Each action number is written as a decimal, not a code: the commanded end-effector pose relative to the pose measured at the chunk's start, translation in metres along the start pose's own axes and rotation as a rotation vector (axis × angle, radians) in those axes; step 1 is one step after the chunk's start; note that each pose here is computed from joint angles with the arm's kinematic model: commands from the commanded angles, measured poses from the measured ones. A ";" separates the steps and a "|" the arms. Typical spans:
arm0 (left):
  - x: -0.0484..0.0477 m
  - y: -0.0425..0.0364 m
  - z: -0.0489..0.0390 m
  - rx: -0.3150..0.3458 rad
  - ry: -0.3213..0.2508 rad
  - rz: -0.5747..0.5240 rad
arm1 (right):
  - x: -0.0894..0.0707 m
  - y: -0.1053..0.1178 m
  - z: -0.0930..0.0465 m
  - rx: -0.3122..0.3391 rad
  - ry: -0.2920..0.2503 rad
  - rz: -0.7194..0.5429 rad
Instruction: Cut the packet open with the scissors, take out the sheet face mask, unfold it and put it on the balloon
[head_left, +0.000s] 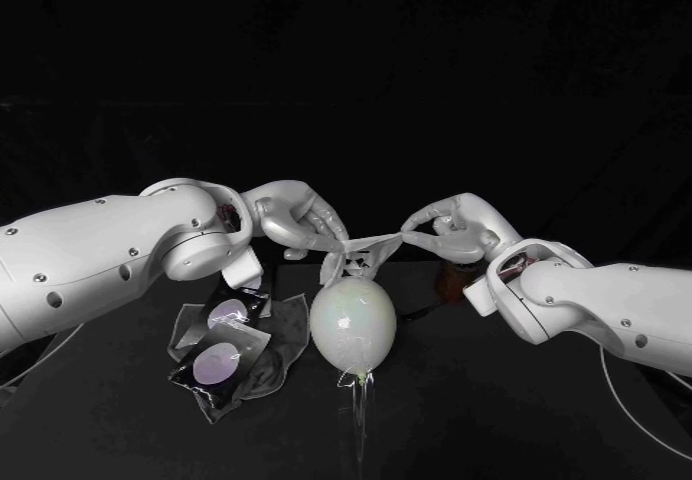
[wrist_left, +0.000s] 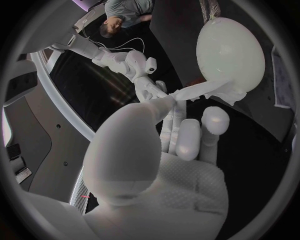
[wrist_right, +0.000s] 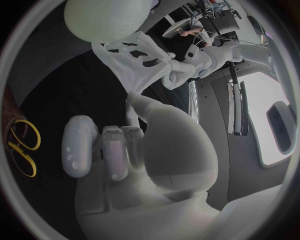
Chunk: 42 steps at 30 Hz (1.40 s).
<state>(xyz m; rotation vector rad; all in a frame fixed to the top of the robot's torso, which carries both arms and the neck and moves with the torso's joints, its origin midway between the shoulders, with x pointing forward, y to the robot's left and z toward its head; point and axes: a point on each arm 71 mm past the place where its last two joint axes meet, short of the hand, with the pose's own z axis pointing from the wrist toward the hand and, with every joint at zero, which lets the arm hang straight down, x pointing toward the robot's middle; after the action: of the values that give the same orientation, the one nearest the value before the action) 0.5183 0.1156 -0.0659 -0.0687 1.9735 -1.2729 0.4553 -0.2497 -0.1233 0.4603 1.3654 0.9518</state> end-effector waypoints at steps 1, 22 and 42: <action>0.0118 -0.0028 -0.0040 0.007 0.070 -0.011 | 0.002 0.003 -0.008 -0.004 0.024 0.012; 0.0666 0.0036 -0.0214 0.070 0.221 -0.225 | 0.036 0.007 -0.059 -0.075 0.264 0.019; 0.0973 0.0312 -0.0326 -0.045 0.214 -0.085 | 0.052 -0.019 -0.093 -0.003 0.325 0.024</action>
<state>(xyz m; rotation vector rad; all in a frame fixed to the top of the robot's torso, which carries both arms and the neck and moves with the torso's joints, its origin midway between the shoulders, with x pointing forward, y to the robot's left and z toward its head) 0.4397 0.1136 -0.1381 -0.0863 2.2197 -1.4109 0.3703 -0.2444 -0.1878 0.3704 1.6470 1.0692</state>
